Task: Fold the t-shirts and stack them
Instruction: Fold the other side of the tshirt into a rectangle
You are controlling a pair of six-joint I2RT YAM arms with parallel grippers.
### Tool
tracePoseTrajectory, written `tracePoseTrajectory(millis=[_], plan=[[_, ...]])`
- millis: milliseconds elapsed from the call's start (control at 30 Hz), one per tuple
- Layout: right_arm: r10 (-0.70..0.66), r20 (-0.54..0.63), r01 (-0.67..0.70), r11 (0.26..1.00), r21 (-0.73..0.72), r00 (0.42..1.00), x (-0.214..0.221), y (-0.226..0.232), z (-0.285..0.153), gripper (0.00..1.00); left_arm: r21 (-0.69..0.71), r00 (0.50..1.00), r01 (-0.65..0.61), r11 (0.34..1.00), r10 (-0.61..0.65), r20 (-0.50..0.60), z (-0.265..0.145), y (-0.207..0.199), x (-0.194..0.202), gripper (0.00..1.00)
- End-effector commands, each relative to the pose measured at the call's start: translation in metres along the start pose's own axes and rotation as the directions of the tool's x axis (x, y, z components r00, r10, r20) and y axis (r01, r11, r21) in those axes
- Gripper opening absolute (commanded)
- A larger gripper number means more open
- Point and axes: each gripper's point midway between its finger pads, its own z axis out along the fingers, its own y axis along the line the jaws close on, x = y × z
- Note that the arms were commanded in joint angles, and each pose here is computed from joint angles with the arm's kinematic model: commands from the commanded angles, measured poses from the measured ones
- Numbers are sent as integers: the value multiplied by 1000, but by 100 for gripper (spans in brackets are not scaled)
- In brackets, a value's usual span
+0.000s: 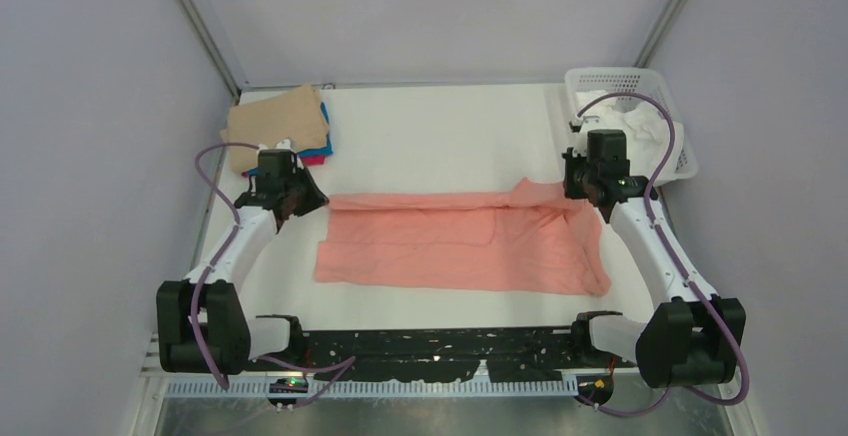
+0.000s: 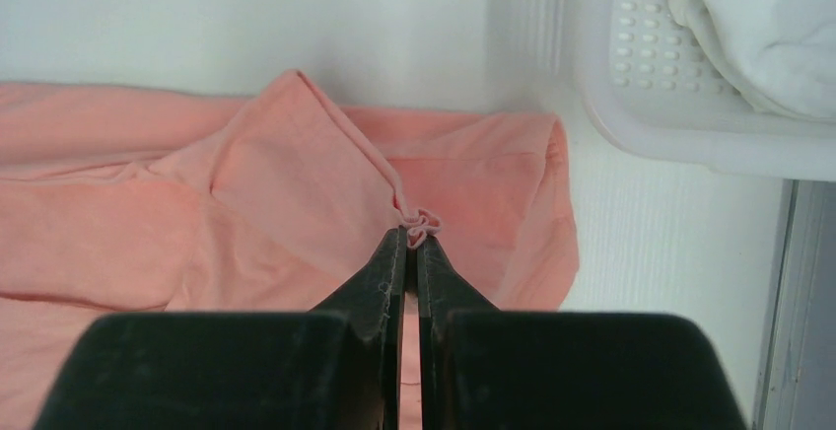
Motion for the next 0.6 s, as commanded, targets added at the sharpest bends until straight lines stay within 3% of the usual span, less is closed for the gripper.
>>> tracePoseTrajectory(millis=[0, 567], plan=[[32, 43, -35, 996, 87, 999, -6, -14, -11, 6, 27, 996, 13, 1000, -15, 88, -7, -6, -18, 0], [124, 87, -130, 989, 68, 988, 5, -8, -35, 6, 17, 994, 49, 999, -50, 99, -23, 6, 6, 0]])
